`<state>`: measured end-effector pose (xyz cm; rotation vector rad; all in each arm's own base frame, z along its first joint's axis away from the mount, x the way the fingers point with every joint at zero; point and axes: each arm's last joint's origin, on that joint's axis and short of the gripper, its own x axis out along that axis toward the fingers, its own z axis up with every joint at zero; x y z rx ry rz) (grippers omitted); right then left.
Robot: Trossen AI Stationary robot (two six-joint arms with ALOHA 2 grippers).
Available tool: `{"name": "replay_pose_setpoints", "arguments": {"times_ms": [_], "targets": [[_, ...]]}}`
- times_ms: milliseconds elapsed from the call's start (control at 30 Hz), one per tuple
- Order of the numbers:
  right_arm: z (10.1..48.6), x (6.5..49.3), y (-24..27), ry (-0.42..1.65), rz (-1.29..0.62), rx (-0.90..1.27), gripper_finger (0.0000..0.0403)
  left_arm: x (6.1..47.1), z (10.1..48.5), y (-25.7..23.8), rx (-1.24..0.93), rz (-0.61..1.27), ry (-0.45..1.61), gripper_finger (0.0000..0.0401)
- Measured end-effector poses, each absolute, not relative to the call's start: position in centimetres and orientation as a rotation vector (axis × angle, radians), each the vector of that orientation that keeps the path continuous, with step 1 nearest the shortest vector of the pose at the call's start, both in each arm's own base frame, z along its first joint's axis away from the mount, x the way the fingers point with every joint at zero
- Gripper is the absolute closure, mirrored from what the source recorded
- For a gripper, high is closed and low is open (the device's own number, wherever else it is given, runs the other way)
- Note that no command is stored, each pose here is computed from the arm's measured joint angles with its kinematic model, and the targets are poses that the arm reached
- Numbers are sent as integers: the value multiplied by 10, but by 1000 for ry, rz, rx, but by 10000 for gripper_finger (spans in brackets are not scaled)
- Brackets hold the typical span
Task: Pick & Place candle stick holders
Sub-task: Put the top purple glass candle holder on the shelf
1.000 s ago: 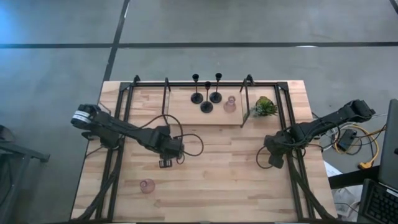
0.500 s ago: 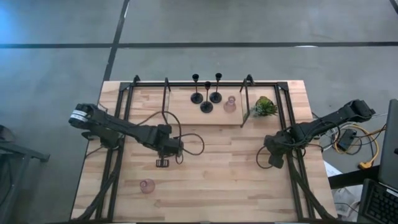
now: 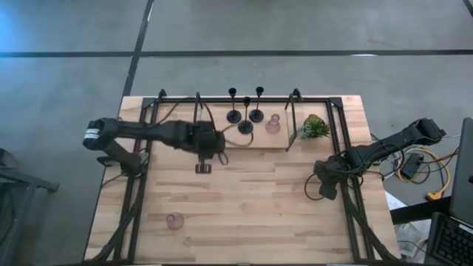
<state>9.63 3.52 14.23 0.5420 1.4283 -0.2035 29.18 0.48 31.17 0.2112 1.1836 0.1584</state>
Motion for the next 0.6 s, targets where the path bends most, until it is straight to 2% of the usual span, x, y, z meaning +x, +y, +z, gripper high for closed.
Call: {"name": "replay_pose_setpoints", "arguments": {"times_ms": [267, 600], "targets": [[142, 96, 35, 1428, -203, 542, 394, 286, 317, 61, 175, 260, 1200, 367], [142, 96, 35, 1428, -203, 542, 394, 287, 310, 105, 121, 239, 1178, 367]]}}
